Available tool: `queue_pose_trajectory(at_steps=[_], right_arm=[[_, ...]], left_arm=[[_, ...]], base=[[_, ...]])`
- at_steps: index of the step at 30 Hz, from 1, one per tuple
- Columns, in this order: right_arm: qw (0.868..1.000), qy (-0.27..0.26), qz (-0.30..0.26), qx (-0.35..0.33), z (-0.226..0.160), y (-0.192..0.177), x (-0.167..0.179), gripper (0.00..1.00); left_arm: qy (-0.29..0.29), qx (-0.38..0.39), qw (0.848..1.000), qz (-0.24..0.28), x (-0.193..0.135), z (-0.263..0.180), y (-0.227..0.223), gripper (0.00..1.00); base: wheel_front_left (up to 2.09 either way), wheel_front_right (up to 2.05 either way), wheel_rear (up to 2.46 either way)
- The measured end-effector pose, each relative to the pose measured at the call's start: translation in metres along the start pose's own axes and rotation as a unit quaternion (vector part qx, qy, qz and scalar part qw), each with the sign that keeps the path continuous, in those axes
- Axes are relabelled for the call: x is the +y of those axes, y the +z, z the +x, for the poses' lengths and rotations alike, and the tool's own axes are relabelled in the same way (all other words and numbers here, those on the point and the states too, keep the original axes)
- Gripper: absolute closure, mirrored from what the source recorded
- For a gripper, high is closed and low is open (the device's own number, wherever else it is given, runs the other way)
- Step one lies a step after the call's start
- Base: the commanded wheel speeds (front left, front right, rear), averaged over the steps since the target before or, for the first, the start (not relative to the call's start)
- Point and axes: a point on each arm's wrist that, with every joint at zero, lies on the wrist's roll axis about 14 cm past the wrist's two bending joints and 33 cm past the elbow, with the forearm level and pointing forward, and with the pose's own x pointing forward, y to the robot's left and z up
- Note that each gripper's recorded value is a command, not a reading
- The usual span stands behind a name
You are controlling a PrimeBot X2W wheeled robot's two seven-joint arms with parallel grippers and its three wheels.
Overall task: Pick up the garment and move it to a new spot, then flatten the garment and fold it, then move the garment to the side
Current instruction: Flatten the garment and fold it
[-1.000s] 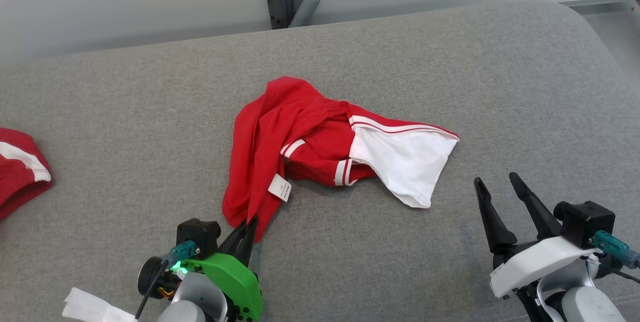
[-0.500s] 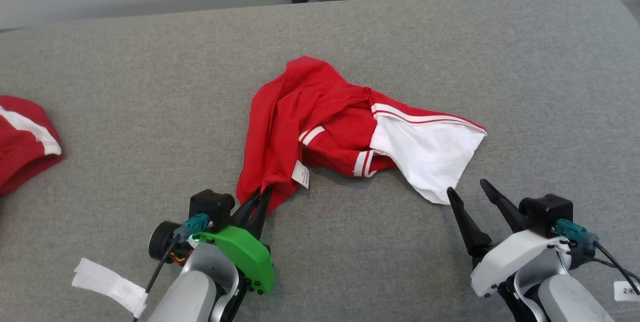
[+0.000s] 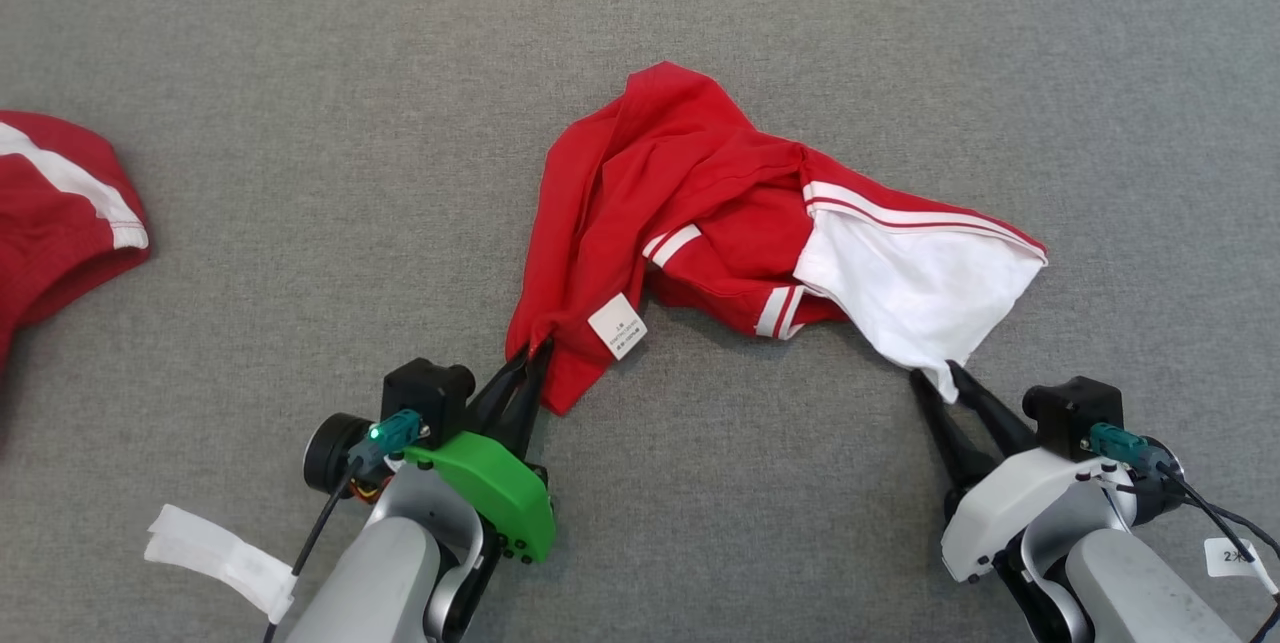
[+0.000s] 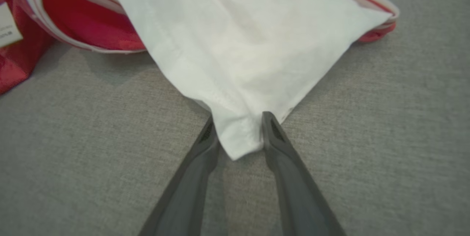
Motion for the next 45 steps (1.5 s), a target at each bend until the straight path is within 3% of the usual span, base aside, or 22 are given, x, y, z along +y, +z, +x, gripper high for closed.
queue_pose_trajectory(at_steps=[5,10,14,20,26,32,35,39,45], right_arm=[[1.0,-0.006,-0.003,-0.019,-0.002,0.007,-0.006,1.0],[0.994,-0.028,-0.024,-0.101,-0.011,0.058,-0.027,1.0],[0.982,-0.046,-0.055,-0.173,-0.021,0.114,-0.045,1.0],[0.952,-0.069,-0.131,-0.268,-0.045,0.208,-0.065,1.0],[0.91,-0.088,-0.188,-0.359,-0.081,0.296,-0.068,1.0],[0.868,-0.098,-0.233,-0.428,-0.12,0.362,-0.06,1.0],[0.855,-0.107,-0.244,-0.445,-0.135,0.381,-0.062,1.0],[0.856,-0.107,-0.242,-0.444,-0.14,0.386,-0.063,1.0],[0.876,-0.099,-0.223,-0.415,-0.121,0.372,-0.068,1.0]], left_arm=[[0.005,-0.025,1.0,0.006,0.005,0.001,0.011,1.0],[0.021,-0.079,0.996,0.028,0.017,0.0,0.046,1.0],[0.028,-0.114,0.991,0.063,0.027,-0.005,0.076,1.0],[0.03,-0.181,0.975,0.121,0.033,-0.013,0.143,1.0],[0.034,-0.261,0.95,0.165,0.03,-0.031,0.219,1.0],[0.041,-0.329,0.921,0.203,0.023,-0.057,0.282,1.0],[0.045,-0.357,0.908,0.215,0.019,-0.071,0.305,1.0],[0.049,-0.366,0.902,0.223,0.016,-0.079,0.317,1.0],[0.044,-0.36,0.906,0.217,0.016,-0.074,0.317,1.0]], base=[[0.0,0.0,0.0],[0.0,0.0,0.0],[0.0,0.0,0.0],[0.0,0.0,0.0],[0.0,0.0,0.0],[0.0,0.0,0.0],[0.0,0.0,0.0],[0.0,0.0,0.0],[0.0,0.0,0.0]])
